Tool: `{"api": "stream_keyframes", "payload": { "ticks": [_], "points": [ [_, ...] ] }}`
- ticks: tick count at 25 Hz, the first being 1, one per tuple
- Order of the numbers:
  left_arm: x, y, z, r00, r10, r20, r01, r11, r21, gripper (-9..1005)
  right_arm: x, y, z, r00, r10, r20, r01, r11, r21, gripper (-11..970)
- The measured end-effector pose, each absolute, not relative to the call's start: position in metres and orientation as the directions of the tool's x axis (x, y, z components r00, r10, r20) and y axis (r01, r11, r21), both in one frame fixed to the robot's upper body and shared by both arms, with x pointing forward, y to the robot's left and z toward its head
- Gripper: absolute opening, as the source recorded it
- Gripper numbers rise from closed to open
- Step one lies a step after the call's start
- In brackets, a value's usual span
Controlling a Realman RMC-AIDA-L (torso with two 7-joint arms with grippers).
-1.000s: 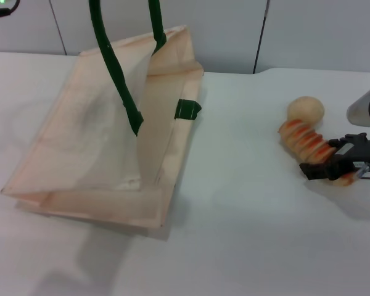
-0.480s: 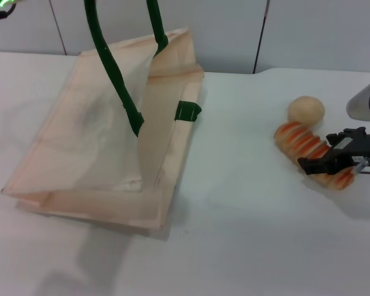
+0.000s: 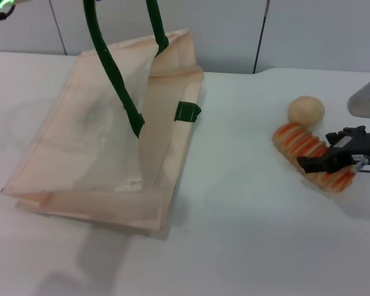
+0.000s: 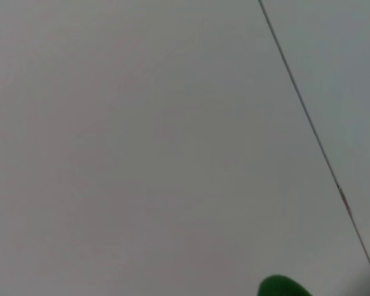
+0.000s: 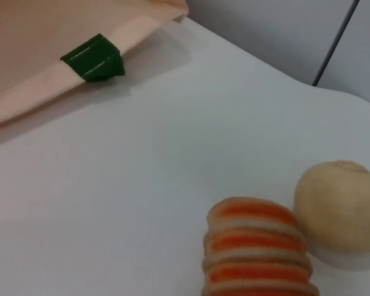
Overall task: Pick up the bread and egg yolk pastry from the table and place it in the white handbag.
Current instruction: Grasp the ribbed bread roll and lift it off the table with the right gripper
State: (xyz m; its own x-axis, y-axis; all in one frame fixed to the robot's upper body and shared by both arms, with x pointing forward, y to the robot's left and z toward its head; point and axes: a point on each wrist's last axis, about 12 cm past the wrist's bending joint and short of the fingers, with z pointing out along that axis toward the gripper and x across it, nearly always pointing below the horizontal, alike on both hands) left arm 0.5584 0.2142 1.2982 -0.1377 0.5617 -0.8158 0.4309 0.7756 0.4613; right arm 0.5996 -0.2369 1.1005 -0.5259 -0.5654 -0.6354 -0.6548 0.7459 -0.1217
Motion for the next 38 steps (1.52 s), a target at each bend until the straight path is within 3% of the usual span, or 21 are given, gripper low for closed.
{"api": "stream_keyframes", "payload": {
  "ticks": [38],
  "points": [
    [0.5589, 0.2137, 1.2994, -0.132, 0.564, -0.815, 0.428, 0.774, 0.467, 118, 0.6042, -0.2346, 1.096, -0.561, -0.61, -0.559, -0.673, 0.73, -0.121, 864]
  ]
}}
